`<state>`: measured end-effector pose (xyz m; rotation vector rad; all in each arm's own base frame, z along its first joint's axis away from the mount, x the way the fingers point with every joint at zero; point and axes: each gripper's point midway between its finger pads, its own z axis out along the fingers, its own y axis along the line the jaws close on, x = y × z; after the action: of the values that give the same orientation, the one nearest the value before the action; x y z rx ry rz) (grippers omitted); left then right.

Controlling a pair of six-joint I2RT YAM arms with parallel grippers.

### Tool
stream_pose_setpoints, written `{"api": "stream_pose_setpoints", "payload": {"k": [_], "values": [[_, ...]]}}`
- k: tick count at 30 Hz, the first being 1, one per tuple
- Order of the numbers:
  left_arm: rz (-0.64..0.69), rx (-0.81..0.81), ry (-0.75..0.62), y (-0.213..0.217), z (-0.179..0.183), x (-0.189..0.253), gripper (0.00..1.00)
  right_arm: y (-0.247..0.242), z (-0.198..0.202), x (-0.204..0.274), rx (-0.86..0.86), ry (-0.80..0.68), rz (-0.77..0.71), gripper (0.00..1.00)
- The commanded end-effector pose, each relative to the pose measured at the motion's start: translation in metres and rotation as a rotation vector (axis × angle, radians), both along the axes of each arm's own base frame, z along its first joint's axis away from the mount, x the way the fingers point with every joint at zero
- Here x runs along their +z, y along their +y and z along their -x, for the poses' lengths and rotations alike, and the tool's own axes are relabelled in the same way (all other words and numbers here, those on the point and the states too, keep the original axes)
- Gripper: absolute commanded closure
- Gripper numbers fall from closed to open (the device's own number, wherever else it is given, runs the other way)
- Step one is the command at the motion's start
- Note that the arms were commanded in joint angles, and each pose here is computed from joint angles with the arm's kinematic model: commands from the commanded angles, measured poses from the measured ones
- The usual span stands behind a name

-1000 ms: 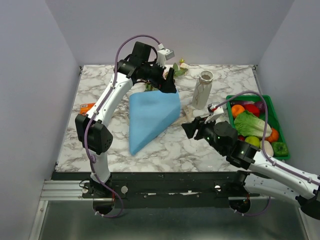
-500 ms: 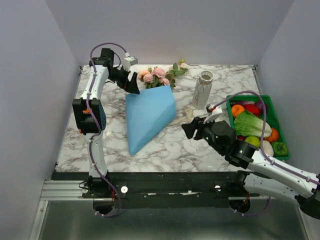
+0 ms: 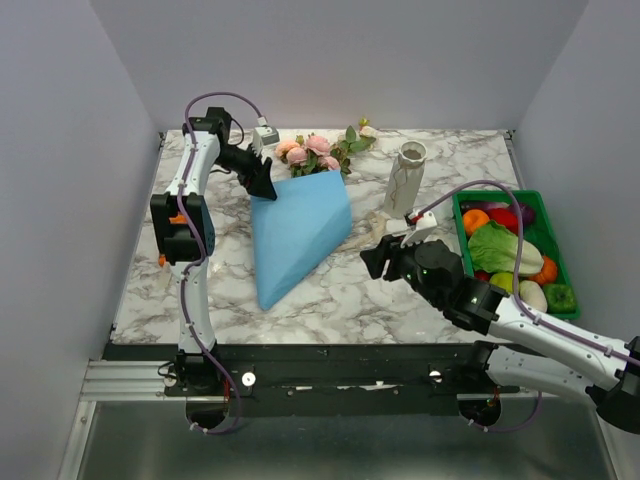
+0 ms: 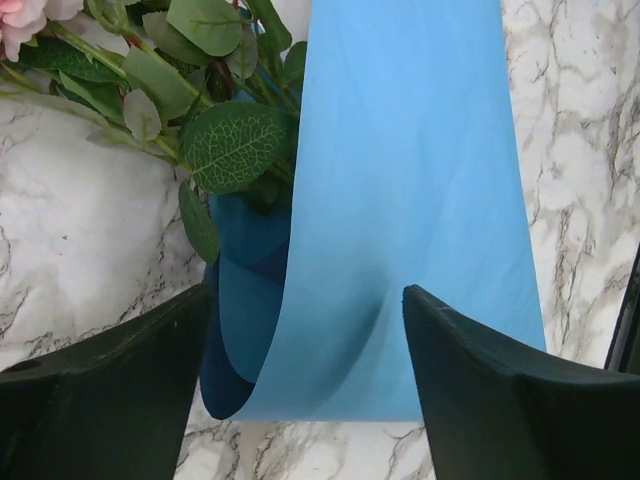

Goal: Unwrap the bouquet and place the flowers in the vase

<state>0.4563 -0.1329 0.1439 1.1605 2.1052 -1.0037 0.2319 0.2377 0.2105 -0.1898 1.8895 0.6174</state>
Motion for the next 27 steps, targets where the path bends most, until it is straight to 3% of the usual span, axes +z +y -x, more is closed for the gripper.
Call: {"api": "stream_pose_setpoints", "payload": {"k": [1,6,10,13,21,27], "values": [[0.011,-0.065,0.125,0.000,0.041,0.003,0.25,0.004,-0.003,0.008,0.009,-0.009,-0.003,0.37],[0.010,-0.059,0.114,0.000,0.046,0.014,0.43,0.008,-0.004,0.009,0.015,-0.009,-0.004,0.37],[0.019,-0.045,0.098,-0.002,0.045,0.028,0.77,0.009,-0.005,0.014,0.015,-0.017,-0.010,0.37],[0.029,-0.021,0.101,-0.006,0.046,0.042,0.89,0.008,-0.006,0.016,0.014,-0.022,-0.011,0.37],[0.055,-0.041,0.074,-0.038,0.074,0.092,0.93,0.006,-0.004,0.021,0.014,-0.034,-0.019,0.38],[0.082,0.004,0.109,-0.090,0.093,0.125,0.91,-0.002,-0.002,0.023,-0.002,-0.046,-0.030,0.38]]}}
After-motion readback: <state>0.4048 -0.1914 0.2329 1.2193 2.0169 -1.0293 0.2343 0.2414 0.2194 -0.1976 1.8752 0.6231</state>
